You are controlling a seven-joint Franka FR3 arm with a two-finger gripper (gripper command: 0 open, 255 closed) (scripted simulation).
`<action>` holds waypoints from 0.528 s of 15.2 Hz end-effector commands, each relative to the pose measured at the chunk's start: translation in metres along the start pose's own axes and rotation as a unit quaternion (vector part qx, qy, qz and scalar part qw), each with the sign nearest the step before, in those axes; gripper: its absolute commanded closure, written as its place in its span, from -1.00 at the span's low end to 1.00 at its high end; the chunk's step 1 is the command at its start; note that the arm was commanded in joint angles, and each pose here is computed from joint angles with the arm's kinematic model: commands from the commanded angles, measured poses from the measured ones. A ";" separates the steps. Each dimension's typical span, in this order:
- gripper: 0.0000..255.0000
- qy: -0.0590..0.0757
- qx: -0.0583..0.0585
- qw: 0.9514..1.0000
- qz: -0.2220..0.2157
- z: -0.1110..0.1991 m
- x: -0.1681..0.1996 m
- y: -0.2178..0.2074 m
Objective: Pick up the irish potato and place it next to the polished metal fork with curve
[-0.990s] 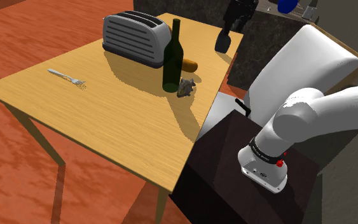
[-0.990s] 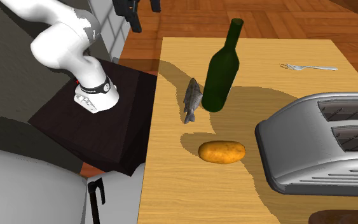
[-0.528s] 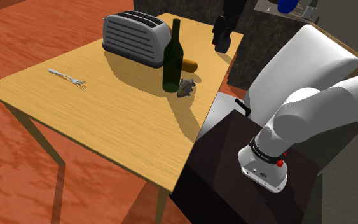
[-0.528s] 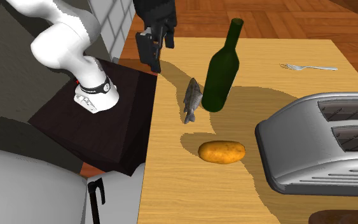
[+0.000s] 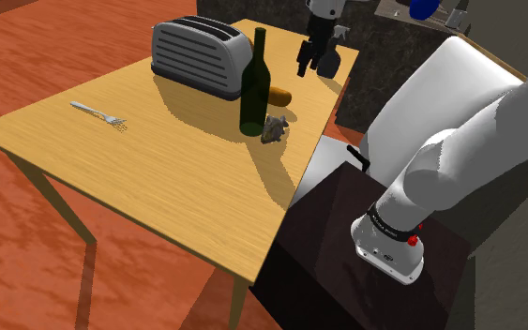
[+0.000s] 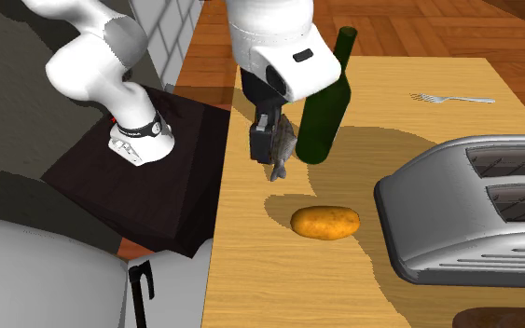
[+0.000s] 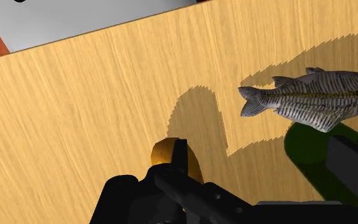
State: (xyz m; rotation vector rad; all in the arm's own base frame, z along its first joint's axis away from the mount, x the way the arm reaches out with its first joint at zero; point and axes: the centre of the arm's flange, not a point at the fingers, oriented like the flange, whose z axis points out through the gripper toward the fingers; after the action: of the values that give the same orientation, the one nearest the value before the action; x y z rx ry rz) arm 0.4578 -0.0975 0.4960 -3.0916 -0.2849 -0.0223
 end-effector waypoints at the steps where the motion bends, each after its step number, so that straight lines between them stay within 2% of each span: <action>1: -1.00 -0.005 0.001 1.000 -0.014 0.021 0.017 0.013; 8: -1.00 -0.023 0.006 0.998 -0.059 0.085 0.078 0.052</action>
State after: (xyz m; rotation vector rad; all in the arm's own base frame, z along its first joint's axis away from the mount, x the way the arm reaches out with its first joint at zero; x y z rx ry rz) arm 0.5354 -0.1251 0.4210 -3.0667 -0.4465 0.0412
